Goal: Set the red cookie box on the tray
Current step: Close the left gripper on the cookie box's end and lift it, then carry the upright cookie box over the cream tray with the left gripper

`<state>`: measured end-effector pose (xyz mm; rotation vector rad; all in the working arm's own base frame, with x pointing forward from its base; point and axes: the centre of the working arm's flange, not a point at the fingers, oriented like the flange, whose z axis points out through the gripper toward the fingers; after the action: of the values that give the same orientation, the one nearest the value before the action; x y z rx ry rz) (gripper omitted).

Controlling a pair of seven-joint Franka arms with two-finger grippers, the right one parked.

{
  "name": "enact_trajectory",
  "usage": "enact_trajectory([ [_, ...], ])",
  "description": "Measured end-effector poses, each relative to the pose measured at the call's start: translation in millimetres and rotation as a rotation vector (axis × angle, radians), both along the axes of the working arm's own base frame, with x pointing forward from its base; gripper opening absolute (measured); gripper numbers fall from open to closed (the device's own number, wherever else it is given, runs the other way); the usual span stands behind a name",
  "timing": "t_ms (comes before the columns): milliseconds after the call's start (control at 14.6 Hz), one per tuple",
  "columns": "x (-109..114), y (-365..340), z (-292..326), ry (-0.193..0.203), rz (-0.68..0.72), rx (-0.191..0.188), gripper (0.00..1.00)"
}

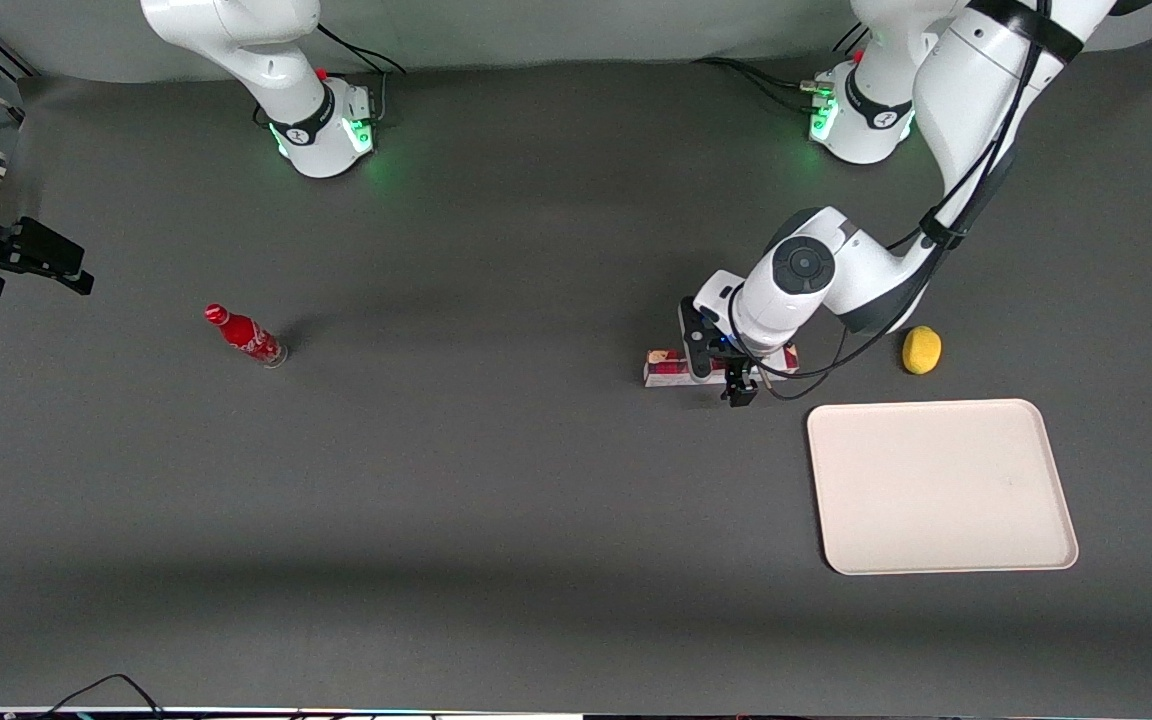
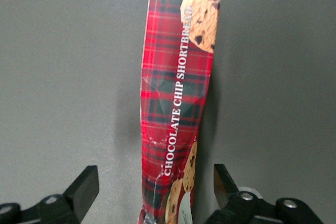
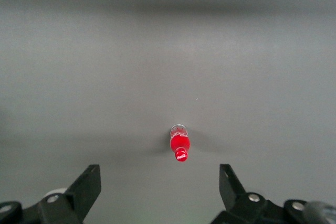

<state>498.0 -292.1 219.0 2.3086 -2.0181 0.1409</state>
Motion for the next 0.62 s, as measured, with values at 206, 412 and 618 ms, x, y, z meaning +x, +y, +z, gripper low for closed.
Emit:
enact_trajectory([
  [206, 0.6, 1.2, -1.5, -0.003, 0.0, 0.004, 0.64],
  [412, 1.5, 2.5, -2.0, -0.006, -0.001, 0.005, 0.34],
  [618, 1.8, 2.3, -1.8, -0.009, 0.002, 0.003, 0.07],
])
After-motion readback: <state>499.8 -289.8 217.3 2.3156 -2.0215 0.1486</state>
